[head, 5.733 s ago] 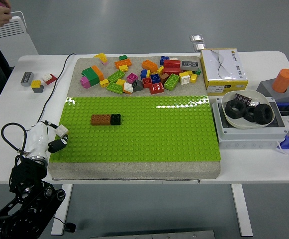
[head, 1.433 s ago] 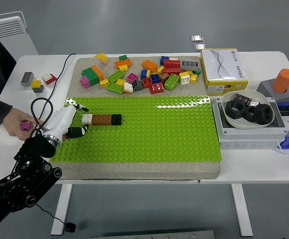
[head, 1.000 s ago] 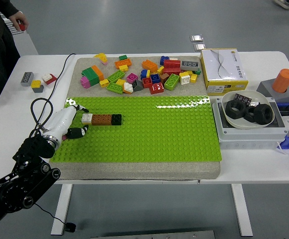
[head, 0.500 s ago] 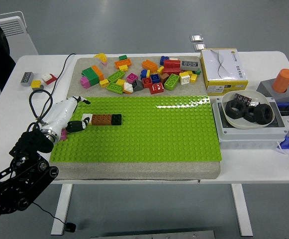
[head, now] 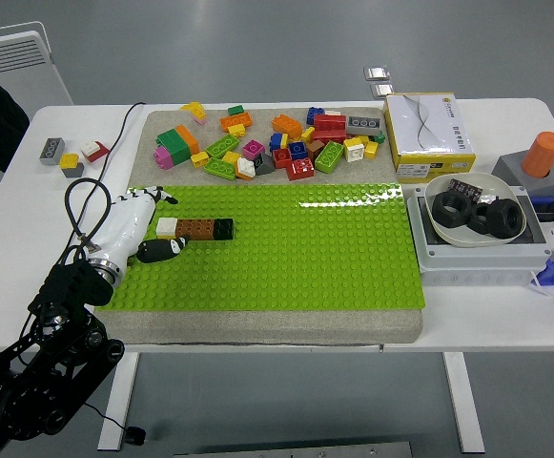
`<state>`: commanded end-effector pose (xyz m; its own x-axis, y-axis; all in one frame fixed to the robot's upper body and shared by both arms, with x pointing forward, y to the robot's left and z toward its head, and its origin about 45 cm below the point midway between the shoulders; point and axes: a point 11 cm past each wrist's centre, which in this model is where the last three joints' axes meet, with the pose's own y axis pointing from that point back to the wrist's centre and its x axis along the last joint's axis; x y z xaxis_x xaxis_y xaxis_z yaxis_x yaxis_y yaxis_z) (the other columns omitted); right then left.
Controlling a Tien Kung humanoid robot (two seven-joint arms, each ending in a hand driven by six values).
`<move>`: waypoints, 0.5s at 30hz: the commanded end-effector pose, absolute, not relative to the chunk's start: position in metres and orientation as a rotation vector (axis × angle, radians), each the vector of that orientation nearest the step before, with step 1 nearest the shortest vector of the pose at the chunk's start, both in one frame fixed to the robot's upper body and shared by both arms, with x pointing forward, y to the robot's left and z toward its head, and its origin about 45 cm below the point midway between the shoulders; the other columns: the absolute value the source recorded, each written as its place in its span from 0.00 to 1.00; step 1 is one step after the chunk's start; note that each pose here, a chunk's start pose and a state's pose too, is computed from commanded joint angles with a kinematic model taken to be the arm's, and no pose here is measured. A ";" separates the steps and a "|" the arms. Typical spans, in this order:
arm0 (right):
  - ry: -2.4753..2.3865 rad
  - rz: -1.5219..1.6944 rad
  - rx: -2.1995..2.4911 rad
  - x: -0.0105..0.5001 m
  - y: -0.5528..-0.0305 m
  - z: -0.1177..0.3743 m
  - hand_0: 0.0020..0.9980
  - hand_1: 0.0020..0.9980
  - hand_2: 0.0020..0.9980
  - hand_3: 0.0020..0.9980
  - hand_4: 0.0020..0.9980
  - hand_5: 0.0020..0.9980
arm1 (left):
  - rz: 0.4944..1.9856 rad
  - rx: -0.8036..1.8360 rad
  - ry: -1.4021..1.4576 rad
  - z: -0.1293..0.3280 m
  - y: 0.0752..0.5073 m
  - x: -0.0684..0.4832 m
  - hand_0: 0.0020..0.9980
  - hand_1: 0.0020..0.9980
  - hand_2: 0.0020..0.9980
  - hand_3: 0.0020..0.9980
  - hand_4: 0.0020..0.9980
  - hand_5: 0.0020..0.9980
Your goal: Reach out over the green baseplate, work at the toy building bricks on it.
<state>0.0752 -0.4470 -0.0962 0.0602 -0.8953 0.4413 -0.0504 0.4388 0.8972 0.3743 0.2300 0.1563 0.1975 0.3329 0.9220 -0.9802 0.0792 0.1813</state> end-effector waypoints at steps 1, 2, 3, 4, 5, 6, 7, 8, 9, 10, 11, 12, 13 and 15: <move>-1.365 -0.802 0.924 0.075 -0.447 -0.096 0.52 0.66 0.78 0.79 0.87 0.92 | 1.179 1.009 -0.837 0.155 0.230 0.374 0.97 0.96 0.95 0.71 0.74 0.93; -1.366 -0.802 0.924 0.075 -0.447 -0.096 0.52 0.65 0.78 0.79 0.87 0.92 | 1.179 1.012 -0.834 0.153 0.230 0.374 0.98 0.95 0.95 0.70 0.71 1.00; -1.366 -0.803 0.924 0.075 -0.447 -0.096 0.52 0.65 0.78 0.79 0.87 0.92 | 1.179 1.015 -0.831 0.151 0.230 0.373 0.98 0.95 0.95 0.70 0.71 1.00; -1.366 -0.803 0.924 0.075 -0.447 -0.096 0.52 0.65 0.78 0.79 0.87 0.92 | 1.182 1.019 -0.827 0.148 0.230 0.373 0.98 0.95 0.95 0.70 0.71 1.00; -1.366 -0.803 0.924 0.075 -0.447 -0.096 0.52 0.65 0.78 0.79 0.87 0.92 | 1.183 1.021 -0.825 0.147 0.231 0.373 0.98 0.95 0.95 0.70 0.71 1.00; -1.366 -0.803 0.925 0.075 -0.447 -0.096 0.52 0.65 0.78 0.79 0.87 0.92 | 1.185 1.027 -0.822 0.146 0.232 0.373 0.98 0.95 0.95 0.70 0.71 1.00; -1.366 -0.803 0.925 0.075 -0.447 -0.096 0.52 0.65 0.78 0.79 0.87 0.92 | 1.188 1.035 -0.818 0.144 0.234 0.373 0.98 0.95 0.95 0.70 0.71 1.00; -1.366 -0.803 0.925 0.075 -0.447 -0.096 0.52 0.66 0.78 0.79 0.88 0.92 | 1.190 1.040 -0.816 0.143 0.235 0.373 0.98 0.95 0.94 0.70 0.73 1.00; -1.367 -0.803 0.925 0.076 -0.447 -0.096 0.52 0.66 0.78 0.79 0.88 0.92 | 1.193 1.046 -0.811 0.141 0.237 0.373 0.98 0.95 0.94 0.70 0.73 1.00; -1.367 -0.803 0.925 0.076 -0.447 -0.096 0.52 0.66 0.78 0.79 0.88 0.92 | 1.195 1.051 -0.808 0.140 0.239 0.373 0.98 0.95 0.94 0.70 0.73 1.00; -1.367 -0.804 0.925 0.075 -0.447 -0.096 0.52 0.66 0.78 0.79 0.88 0.92 | 1.197 1.055 -0.806 0.139 0.240 0.373 0.98 0.95 0.94 0.70 0.73 1.00; -1.367 -0.804 0.925 0.076 -0.447 -0.096 0.52 0.66 0.78 0.79 0.88 0.92 | 1.198 1.059 -0.803 0.138 0.241 0.373 0.98 0.95 0.94 0.70 0.73 1.00; -1.367 -0.803 0.925 0.076 -0.447 -0.096 0.52 0.66 0.78 0.79 0.88 0.92 | 1.199 1.062 -0.801 0.138 0.242 0.373 0.98 0.95 0.94 0.70 0.73 1.00; -1.367 -0.803 0.925 0.076 -0.447 -0.096 0.52 0.65 0.78 0.79 0.88 0.92 | 1.201 1.067 -0.798 0.137 0.243 0.373 0.98 0.95 0.94 0.70 0.73 1.00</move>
